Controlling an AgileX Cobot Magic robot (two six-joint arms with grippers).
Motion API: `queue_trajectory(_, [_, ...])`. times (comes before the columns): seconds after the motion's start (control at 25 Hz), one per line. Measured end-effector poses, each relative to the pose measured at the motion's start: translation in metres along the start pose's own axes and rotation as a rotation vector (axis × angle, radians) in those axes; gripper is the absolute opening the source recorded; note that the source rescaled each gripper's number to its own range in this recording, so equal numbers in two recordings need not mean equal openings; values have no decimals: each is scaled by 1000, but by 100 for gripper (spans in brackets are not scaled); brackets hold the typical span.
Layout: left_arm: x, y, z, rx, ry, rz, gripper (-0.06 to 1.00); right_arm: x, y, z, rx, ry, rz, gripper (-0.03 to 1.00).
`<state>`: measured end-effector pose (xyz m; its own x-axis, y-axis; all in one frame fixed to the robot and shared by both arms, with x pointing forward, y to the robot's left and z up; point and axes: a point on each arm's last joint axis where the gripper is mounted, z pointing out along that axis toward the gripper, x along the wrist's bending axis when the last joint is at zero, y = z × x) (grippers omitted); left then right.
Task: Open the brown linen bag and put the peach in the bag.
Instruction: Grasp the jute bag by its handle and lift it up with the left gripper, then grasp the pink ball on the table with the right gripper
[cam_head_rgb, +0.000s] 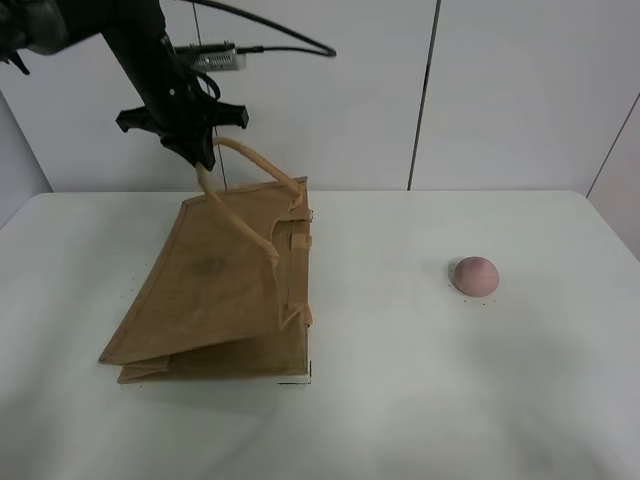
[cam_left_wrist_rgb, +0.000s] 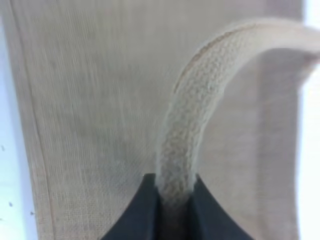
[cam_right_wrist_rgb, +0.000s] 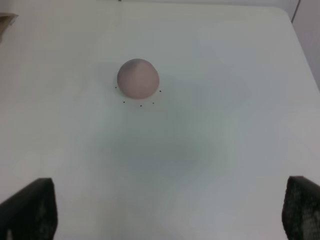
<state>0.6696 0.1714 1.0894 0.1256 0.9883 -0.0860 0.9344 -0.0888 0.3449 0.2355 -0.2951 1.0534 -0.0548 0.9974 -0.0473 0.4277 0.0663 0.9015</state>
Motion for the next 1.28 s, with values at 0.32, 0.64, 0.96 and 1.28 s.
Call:
queue_trajectory(0.32, [-1, -14, -98, -198, -50, 20, 0, 0, 0, 0, 0, 0, 0, 100])
queue_trajectory(0.64, [1, -31, -154, -314, -70, 29, 0, 0, 0, 0, 0, 0, 0, 100])
queue_trajectory(0.96, [1, -34, -162, -333, -71, 43, 0, -1, 6, 6, 51, 4, 2, 100])
queue_trajectory(1.28, [1, -34, -162, -335, -70, 49, 0, -6, 76, 79, 393, 51, 40, 100])
